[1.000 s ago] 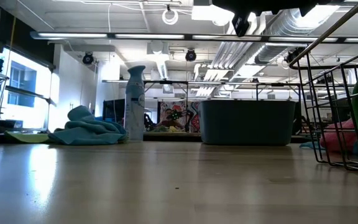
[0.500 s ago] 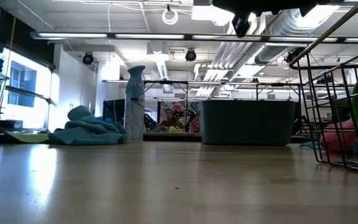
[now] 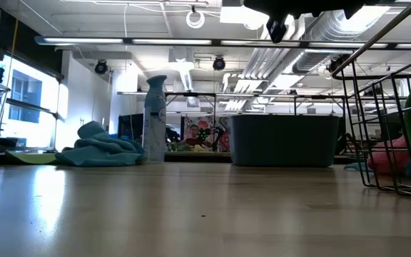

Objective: Sort microfiber towel by color & place in baskets
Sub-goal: Put the bottom left blue microfiber towel into the transparent bin

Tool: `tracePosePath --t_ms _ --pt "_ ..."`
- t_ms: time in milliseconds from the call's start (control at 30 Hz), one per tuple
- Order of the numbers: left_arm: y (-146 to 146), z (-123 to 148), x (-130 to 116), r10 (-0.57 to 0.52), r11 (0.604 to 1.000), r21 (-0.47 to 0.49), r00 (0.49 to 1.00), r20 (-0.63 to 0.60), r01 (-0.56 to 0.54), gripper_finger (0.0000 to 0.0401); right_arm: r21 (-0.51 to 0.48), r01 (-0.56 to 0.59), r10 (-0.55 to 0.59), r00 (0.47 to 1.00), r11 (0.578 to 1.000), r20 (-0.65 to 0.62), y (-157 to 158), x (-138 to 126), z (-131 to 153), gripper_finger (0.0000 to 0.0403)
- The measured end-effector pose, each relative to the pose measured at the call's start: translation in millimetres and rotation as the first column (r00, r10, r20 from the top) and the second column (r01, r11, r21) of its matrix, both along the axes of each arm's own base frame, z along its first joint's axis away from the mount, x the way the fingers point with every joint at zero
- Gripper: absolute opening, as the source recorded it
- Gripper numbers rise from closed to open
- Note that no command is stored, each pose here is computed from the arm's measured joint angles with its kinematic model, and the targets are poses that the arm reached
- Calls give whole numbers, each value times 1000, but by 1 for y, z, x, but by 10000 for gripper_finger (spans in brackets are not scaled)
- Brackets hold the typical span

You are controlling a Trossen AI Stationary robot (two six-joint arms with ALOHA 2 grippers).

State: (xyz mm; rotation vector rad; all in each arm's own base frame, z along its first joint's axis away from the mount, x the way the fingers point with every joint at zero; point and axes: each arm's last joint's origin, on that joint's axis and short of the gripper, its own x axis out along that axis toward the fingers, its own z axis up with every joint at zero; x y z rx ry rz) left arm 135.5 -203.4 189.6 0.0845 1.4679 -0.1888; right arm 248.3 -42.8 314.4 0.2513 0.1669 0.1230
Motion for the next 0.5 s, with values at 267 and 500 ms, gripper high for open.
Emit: tracePosePath --t_ms 267,500 --pt "0 0 0 25 1000 -1 1000 0 -25 30 0 0 0 1000 1000 0 0 0 0 0" --pt "3 0 4 71 997 -3 997 -3 -71 100 0 0 0 1000 1000 0 0 0 0 0"
